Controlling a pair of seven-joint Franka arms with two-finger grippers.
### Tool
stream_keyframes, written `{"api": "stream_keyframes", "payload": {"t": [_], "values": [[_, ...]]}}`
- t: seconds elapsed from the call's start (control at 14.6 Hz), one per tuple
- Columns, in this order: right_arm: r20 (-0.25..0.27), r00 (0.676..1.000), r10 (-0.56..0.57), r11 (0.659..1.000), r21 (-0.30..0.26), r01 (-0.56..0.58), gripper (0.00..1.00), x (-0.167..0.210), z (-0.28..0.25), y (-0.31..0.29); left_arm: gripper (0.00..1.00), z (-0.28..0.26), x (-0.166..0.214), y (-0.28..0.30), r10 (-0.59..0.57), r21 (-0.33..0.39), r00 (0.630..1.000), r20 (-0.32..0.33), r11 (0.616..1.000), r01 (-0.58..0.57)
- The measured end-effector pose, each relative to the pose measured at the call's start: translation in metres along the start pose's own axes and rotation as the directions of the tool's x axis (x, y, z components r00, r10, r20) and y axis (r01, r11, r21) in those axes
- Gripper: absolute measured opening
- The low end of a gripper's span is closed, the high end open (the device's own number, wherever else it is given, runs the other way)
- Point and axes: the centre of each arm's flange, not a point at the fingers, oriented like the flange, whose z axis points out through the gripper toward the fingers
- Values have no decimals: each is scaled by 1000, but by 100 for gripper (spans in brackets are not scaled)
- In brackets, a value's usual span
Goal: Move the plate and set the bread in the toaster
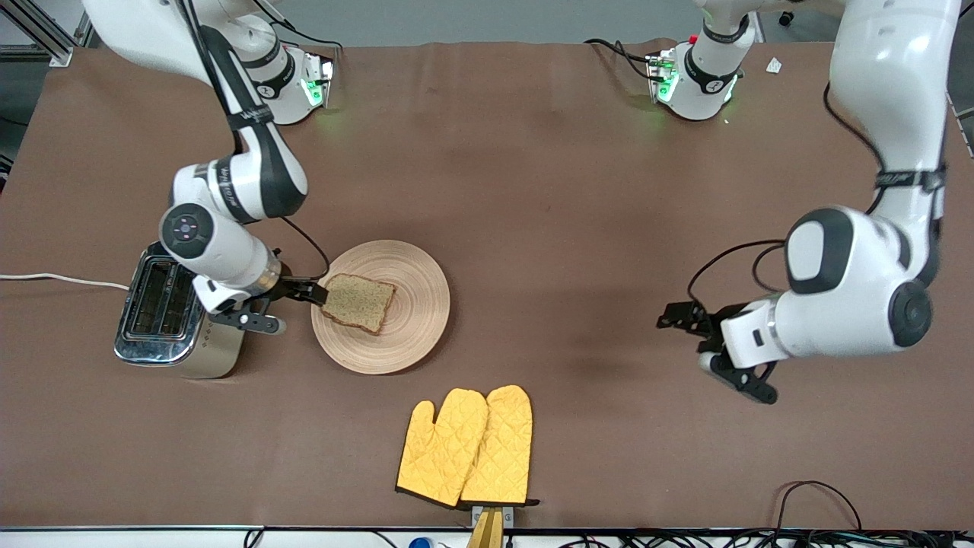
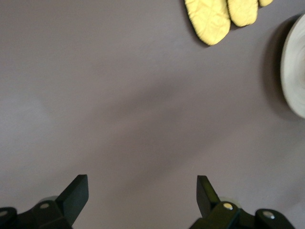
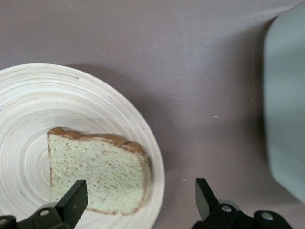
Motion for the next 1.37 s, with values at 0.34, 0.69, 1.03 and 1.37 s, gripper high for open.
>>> {"api": "stream_keyframes", "payload": {"t": [0.34, 0.69, 1.03, 1.37], "values": [[-21, 1000, 18, 1000, 4, -18, 100, -20, 34, -5, 100, -116, -59, 49, -93, 206, 995, 46, 975, 81], [-14, 1000, 10, 1000, -1, -10, 96, -27, 40, -7, 100, -173, -102, 56, -218, 288, 976, -7, 934, 210], [-16, 1000, 13, 1000, -2, -13, 83, -31, 52, -5, 100, -183, -112, 28, -274, 286, 961, -25, 919, 270], [-8, 1000, 20, 1000, -9, -20, 74, -33, 64, -3, 100, -191, -120, 4, -311, 284, 950, -41, 908, 309]]}}
